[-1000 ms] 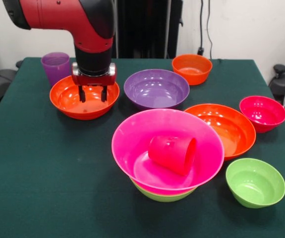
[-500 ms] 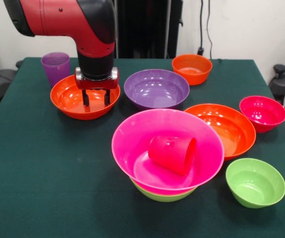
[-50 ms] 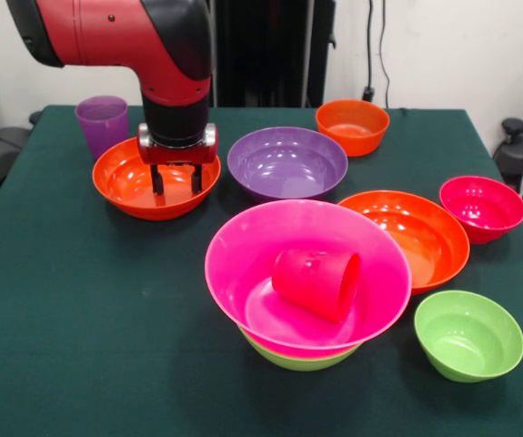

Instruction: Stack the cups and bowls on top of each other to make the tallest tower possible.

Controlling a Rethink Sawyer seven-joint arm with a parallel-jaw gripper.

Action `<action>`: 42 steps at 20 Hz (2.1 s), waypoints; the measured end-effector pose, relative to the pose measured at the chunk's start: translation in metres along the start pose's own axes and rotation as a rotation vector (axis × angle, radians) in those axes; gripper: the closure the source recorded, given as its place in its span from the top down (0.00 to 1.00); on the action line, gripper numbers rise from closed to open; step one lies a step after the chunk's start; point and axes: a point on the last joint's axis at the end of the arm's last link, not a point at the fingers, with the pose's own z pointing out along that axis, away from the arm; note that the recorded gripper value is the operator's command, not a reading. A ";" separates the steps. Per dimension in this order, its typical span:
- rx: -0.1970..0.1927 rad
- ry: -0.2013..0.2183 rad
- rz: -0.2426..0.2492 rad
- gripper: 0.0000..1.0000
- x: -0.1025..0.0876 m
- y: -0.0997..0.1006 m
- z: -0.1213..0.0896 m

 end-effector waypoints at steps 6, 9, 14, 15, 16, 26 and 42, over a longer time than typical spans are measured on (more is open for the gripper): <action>-0.003 -0.002 0.005 1.00 -0.001 0.000 -0.001; -0.009 -0.004 0.017 1.00 -0.004 0.002 -0.004; -0.012 -0.014 0.026 1.00 -0.011 0.006 -0.011; -0.012 -0.014 0.027 1.00 -0.011 0.006 -0.012; -0.014 -0.018 0.031 1.00 -0.014 0.008 -0.015; -0.015 0.000 0.050 1.00 -0.029 0.016 -0.034; -0.015 0.033 0.095 1.00 -0.046 0.010 -0.063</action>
